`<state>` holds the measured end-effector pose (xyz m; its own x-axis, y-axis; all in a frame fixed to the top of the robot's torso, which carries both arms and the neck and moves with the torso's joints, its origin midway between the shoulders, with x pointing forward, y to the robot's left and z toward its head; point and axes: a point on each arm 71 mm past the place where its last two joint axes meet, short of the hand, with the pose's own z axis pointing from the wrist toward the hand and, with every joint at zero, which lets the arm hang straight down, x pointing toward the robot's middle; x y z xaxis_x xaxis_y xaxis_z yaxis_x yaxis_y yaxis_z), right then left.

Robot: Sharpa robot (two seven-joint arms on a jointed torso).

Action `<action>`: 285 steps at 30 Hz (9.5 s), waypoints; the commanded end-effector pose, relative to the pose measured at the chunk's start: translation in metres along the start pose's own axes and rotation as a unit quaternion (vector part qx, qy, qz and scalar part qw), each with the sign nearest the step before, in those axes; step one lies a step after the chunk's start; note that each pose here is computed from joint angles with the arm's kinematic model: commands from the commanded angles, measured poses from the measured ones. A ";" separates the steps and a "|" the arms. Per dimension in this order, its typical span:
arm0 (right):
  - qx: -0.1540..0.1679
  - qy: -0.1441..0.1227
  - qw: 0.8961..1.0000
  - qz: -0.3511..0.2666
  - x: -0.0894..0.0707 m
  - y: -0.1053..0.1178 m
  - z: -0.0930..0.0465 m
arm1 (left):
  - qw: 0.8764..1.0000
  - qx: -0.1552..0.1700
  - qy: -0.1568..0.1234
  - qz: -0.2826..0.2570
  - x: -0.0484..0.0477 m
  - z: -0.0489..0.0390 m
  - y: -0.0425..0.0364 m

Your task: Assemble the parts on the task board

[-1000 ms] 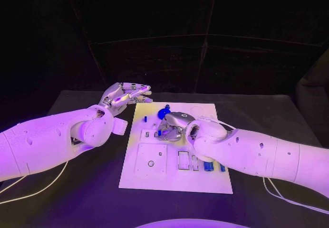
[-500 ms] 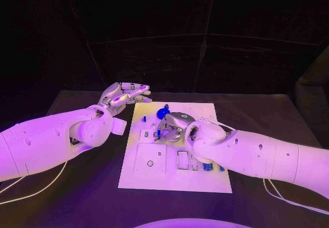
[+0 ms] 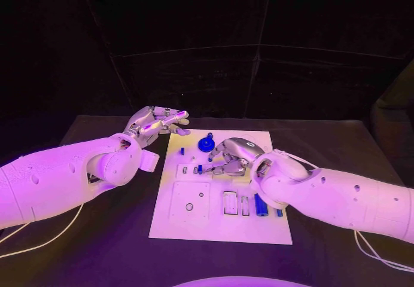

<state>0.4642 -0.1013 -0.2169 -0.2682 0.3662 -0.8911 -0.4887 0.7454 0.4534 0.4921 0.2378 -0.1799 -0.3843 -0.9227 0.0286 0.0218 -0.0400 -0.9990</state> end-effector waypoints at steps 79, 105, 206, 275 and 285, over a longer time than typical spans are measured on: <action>0.044 0.008 0.970 0.237 -0.088 -0.059 -0.025 | 0.743 -0.385 0.203 0.509 0.0727 0.0707 0.0388; 0.049 -0.001 0.970 0.236 -0.089 -0.059 -0.022 | 0.746 -0.382 0.220 0.500 0.0795 0.0704 0.0408; 0.075 -0.014 0.970 0.229 -0.095 -0.077 -0.028 | 0.771 -0.371 0.159 0.493 0.0606 0.0477 0.0592; 0.069 -0.007 0.971 0.230 -0.092 -0.074 -0.021 | 0.779 -0.377 0.128 0.484 -0.0058 0.1086 -0.0206; 0.064 -0.008 0.971 0.231 -0.091 -0.071 -0.020 | 0.757 -0.408 0.122 0.496 -0.0172 0.1091 0.0014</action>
<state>0.5069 -0.2008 -0.1699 -0.4195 0.6861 -0.5944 -0.1970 0.5704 0.7974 0.5996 0.2107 -0.1769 -0.6968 -0.2859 -0.6579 -0.1521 0.9552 -0.2540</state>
